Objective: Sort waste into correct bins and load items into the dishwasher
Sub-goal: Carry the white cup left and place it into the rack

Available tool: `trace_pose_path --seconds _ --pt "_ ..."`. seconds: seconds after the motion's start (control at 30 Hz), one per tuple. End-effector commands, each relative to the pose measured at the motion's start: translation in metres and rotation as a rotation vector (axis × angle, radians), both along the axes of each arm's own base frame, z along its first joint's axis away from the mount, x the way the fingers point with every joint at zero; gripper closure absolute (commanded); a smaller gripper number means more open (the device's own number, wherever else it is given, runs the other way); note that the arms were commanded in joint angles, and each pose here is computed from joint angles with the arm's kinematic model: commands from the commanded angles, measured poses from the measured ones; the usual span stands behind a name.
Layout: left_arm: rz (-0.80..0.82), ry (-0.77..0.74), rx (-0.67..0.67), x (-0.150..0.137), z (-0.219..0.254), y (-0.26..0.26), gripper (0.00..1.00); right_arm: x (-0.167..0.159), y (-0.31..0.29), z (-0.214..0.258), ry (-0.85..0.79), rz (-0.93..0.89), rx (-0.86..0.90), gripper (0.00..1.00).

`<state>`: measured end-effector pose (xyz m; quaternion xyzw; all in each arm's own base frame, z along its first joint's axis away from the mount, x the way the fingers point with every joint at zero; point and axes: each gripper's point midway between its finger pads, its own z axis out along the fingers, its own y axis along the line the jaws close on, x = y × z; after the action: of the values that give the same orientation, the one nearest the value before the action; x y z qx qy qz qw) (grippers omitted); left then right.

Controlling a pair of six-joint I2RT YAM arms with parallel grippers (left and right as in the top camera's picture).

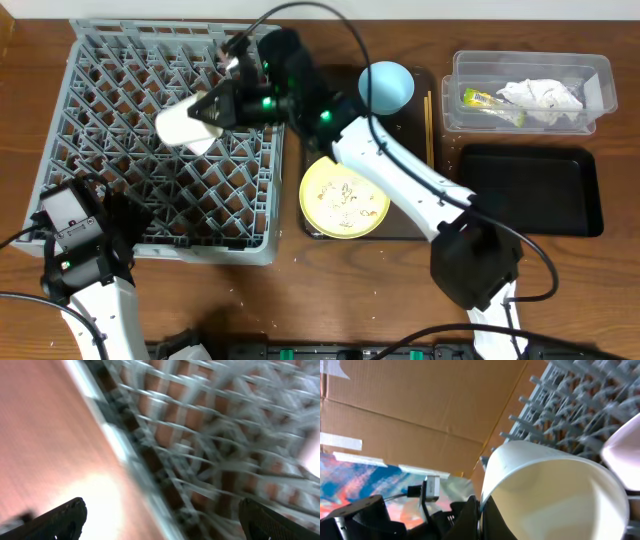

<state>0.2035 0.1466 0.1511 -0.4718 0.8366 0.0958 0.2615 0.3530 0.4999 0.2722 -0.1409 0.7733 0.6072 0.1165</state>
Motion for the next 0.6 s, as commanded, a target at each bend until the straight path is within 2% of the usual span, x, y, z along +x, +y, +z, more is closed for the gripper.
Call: trace_pose_path --seconds 0.0,0.1,0.17,0.33,0.43,0.57 --pt "0.079 0.101 0.179 -0.022 0.015 0.030 0.02 -0.018 0.011 -0.011 0.119 0.024 0.006 0.99" --pt "0.079 0.101 0.179 -0.022 0.015 0.030 0.02 -0.030 0.020 -0.015 0.185 0.032 0.013 0.99" --pt "0.077 0.109 0.183 -0.023 0.015 0.030 0.02 -0.039 0.031 -0.018 0.171 0.049 0.026 0.99" --pt "0.004 0.276 0.298 -0.042 0.020 0.041 0.02 -0.057 0.055 -0.032 0.194 0.091 0.051 0.99" --pt "-0.013 0.335 0.294 -0.051 0.017 0.039 0.02 -0.064 0.066 -0.044 0.233 0.113 0.069 0.99" --pt "-0.015 0.343 0.290 -0.053 0.016 0.038 0.02 -0.066 0.077 -0.056 0.273 0.129 0.101 0.99"
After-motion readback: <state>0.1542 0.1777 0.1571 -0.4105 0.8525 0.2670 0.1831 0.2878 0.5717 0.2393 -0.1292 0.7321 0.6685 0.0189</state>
